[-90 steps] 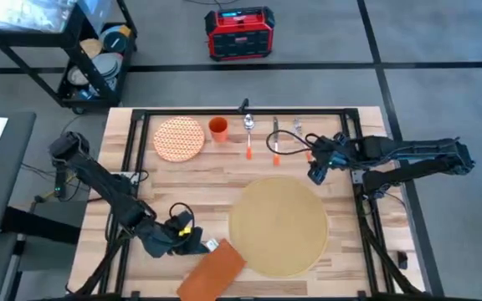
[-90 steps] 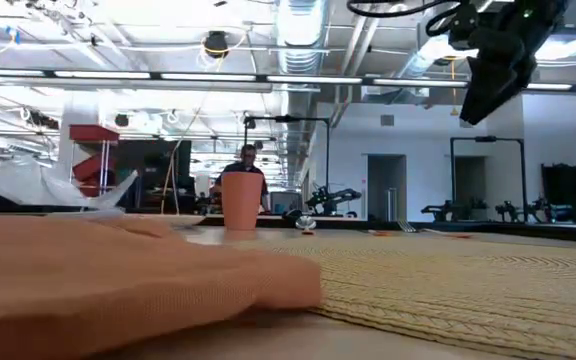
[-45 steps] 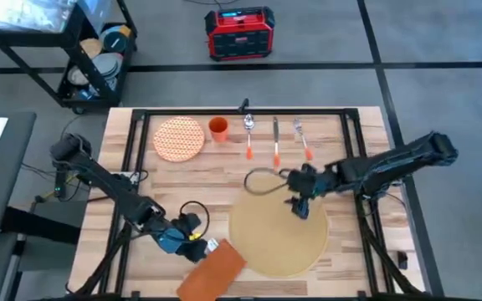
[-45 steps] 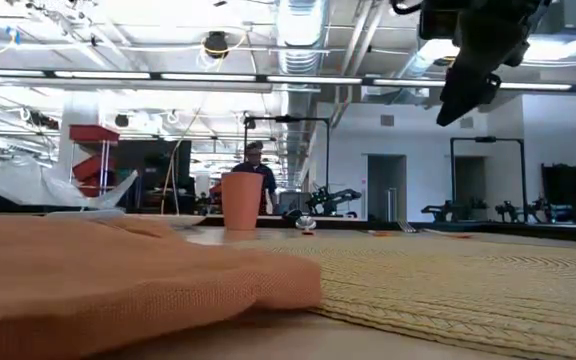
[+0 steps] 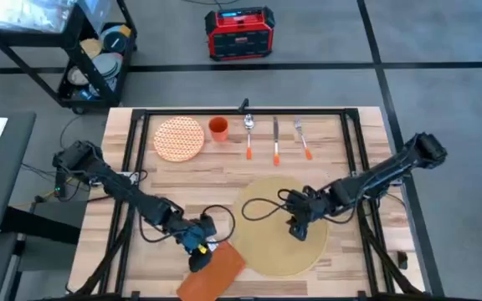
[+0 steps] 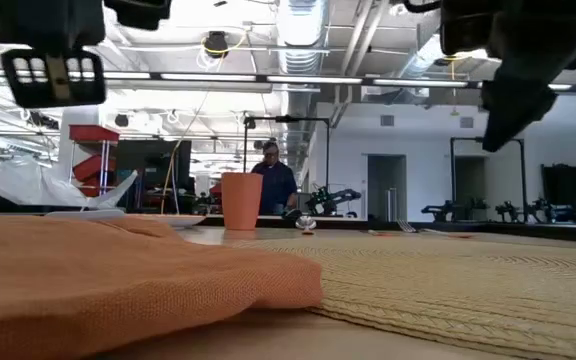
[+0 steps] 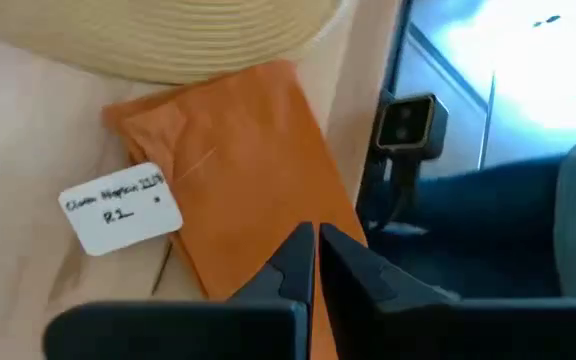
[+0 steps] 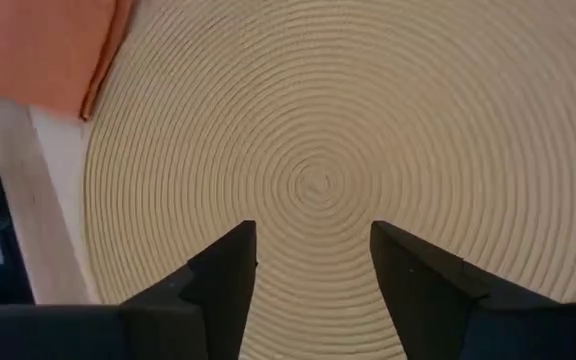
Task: Set table place
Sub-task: Fold the orange table napkin
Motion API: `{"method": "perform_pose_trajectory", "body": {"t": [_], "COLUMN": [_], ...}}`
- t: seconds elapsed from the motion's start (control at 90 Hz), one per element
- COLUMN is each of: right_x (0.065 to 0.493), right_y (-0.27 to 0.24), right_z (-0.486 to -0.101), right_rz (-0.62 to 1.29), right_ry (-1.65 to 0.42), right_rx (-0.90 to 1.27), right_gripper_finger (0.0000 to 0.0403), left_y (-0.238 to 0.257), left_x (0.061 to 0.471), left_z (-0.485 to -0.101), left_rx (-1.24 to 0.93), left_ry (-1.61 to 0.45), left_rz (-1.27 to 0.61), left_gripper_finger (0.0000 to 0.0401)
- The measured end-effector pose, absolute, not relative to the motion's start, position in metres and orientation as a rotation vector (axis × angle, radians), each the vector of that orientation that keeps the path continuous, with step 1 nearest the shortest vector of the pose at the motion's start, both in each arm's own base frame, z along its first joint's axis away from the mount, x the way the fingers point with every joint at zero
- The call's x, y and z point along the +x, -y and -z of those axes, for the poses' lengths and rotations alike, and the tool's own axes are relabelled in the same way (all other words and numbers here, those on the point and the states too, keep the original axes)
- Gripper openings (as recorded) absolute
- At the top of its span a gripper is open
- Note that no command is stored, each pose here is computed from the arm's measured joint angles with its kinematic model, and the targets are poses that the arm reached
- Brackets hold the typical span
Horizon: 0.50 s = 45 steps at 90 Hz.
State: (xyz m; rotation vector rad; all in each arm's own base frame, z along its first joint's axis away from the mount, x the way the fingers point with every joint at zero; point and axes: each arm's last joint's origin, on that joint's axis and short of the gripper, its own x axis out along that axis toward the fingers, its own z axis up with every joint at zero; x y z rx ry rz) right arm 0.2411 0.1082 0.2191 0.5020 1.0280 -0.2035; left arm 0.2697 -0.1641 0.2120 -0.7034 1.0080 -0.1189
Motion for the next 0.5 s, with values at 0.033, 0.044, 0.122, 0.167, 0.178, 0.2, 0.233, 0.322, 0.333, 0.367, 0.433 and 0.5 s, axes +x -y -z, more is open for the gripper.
{"method": "perform_pose_trajectory", "body": {"t": [0.033,0.044,0.122,0.167,0.178,0.2,0.233,0.322,0.333,0.367,0.433,0.5], "right_x": [0.241,0.241,0.240,0.239,0.239,0.240,0.240,0.240,0.240,0.240,0.240,0.240], "right_y": [-0.109,-0.109,-0.111,-0.112,-0.112,-0.112,-0.112,-0.113,-0.113,-0.113,-0.113,-0.113], "right_z": [-0.220,-0.220,-0.220,-0.220,-0.220,-0.220,-0.219,-0.219,-0.219,-0.219,-0.219,-0.219], "right_rz": [0.206,0.207,0.211,0.218,0.219,0.219,0.220,0.225,0.227,0.229,0.229,0.229], "right_ry": [-1.023,-1.022,-1.027,-1.025,-1.024,-1.021,-1.021,-1.020,-1.020,-1.019,-1.019,-1.018], "right_rx": [0.515,0.519,0.527,0.536,0.537,0.540,0.541,0.548,0.550,0.552,0.552,0.552], "right_gripper_finger": [0.0170,0.0168,0.0155,0.0146,0.0144,0.0140,0.0133,0.0116,0.0114,0.0109,0.0101,0.0096], "left_y": [0.163,0.162,0.160,0.159,0.159,0.160,0.162,0.168,0.169,0.171,0.175,0.178], "left_x": [0.272,0.273,0.278,0.283,0.285,0.286,0.289,0.300,0.301,0.305,0.313,0.317], "left_z": [-0.210,-0.210,-0.204,-0.199,-0.198,-0.195,-0.190,-0.176,-0.175,-0.172,-0.171,-0.171], "left_rx": [-0.694,-0.691,-0.654,-0.646,-0.643,-0.635,-0.623,-0.584,-0.582,-0.575,-0.562,-0.539], "left_ry": [-1.010,-1.008,-1.004,-0.996,-0.997,-1.006,-1.025,-1.076,-1.081,-1.097,-1.119,-1.147], "left_rz": [0.121,0.122,0.130,0.138,0.139,0.140,0.144,0.171,0.172,0.169,0.165,0.148], "left_gripper_finger": [0.0000,0.0000,0.0000,0.0000,0.0000,0.0000,0.0000,0.0000,0.0000,0.0000,0.0000,0.0000]}}
